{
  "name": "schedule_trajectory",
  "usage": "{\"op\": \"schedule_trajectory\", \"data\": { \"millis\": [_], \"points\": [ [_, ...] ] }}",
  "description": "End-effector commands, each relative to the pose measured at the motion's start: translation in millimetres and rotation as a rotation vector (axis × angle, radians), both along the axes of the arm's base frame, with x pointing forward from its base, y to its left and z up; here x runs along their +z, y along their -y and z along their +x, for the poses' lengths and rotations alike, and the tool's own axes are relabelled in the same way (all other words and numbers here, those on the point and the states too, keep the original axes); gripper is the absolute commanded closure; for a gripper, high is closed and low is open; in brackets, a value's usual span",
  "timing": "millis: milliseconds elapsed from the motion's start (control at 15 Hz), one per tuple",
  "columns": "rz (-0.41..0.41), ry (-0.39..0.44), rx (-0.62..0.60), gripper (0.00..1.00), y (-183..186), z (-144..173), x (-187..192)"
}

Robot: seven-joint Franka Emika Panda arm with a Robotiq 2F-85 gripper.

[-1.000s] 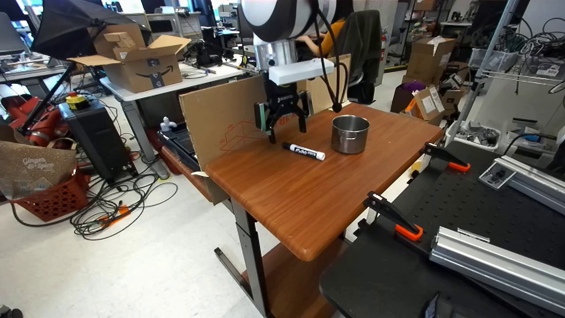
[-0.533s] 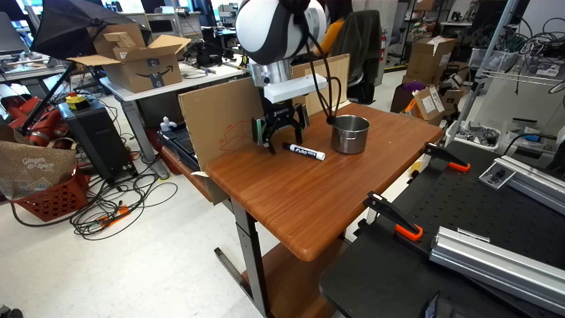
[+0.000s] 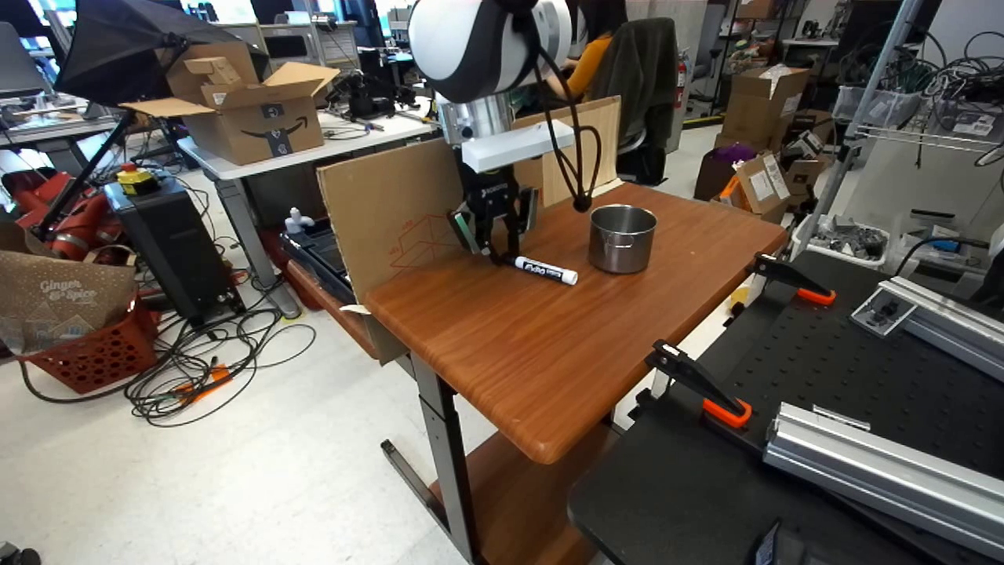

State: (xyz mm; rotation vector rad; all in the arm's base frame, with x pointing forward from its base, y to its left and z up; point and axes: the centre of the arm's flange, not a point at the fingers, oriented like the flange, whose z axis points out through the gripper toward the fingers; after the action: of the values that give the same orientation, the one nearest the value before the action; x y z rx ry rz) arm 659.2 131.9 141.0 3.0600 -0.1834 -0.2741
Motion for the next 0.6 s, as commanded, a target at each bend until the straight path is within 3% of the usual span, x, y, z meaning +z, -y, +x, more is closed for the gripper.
{"op": "schedule_trajectory", "data": {
  "millis": [0, 533],
  "points": [
    [-0.03, -0.013, -0.001, 0.98, -2, 10, -6],
    [-0.023, 0.001, -0.009, 0.94, -7, -1, 8]
  ]
}}
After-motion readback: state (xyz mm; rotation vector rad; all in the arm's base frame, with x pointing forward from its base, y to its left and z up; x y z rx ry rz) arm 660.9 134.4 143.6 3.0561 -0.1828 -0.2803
